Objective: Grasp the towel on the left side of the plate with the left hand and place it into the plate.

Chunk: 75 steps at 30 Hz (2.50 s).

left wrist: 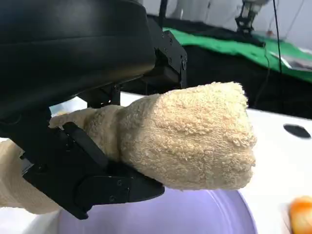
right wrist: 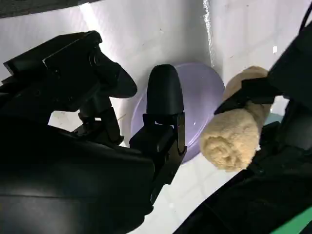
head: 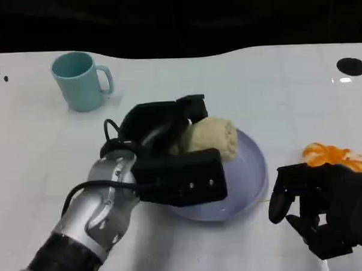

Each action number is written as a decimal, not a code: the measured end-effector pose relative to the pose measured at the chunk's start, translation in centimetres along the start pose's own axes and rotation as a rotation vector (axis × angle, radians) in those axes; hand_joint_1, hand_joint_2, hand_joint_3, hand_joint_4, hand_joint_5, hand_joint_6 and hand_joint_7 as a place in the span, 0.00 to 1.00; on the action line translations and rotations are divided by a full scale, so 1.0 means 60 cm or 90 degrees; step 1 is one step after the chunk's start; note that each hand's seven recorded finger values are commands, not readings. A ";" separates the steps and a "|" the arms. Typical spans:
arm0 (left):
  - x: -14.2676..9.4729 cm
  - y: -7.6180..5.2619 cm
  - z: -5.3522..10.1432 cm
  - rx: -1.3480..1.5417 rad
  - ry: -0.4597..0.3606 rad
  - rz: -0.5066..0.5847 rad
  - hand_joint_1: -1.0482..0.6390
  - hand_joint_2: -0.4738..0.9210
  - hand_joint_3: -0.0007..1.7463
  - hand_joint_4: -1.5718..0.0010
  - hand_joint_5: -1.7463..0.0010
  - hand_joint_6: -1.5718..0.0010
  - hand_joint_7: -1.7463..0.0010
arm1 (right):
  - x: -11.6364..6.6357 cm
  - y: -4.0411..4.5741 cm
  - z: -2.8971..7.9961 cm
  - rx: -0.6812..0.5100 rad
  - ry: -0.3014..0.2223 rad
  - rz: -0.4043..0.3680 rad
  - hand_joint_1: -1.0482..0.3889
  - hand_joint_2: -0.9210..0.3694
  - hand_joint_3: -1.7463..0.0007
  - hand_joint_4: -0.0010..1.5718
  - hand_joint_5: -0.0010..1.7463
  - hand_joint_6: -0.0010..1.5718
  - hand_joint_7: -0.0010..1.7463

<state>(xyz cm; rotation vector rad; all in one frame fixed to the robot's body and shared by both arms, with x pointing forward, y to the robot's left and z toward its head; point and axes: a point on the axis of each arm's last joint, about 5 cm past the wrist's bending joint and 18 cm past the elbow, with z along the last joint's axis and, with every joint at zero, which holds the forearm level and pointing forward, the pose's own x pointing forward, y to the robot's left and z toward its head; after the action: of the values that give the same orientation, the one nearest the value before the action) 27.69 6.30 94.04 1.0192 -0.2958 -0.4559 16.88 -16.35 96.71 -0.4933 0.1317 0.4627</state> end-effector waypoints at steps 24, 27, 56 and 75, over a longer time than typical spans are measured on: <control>-0.004 0.000 0.008 0.090 -0.005 -0.188 0.28 1.00 0.02 0.86 0.90 0.84 0.99 | -0.005 -0.003 0.003 -0.003 -0.001 0.001 0.73 0.29 0.37 0.47 1.00 0.45 0.82; -0.007 0.013 0.005 0.090 -0.007 -0.190 0.29 1.00 0.05 0.82 0.88 0.81 0.98 | -0.006 -0.003 0.003 -0.002 -0.001 0.001 0.74 0.29 0.37 0.47 1.00 0.45 0.82; -0.216 0.130 -0.047 -0.670 0.061 -0.055 0.56 0.72 0.71 0.53 0.05 0.53 0.23 | -0.009 0.000 0.004 -0.009 -0.012 0.005 0.72 0.29 0.37 0.47 1.00 0.45 0.82; -0.241 0.096 -0.054 -0.838 0.256 -0.091 0.56 0.83 0.63 0.49 0.00 0.58 0.02 | -0.012 -0.013 -0.011 0.004 -0.007 0.000 0.74 0.29 0.36 0.47 1.00 0.45 0.82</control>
<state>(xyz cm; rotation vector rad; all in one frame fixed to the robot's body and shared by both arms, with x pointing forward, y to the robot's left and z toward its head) 17.90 18.42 97.07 -0.1799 0.4279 -0.4409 16.60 -17.57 96.64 -0.4850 0.1227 0.4640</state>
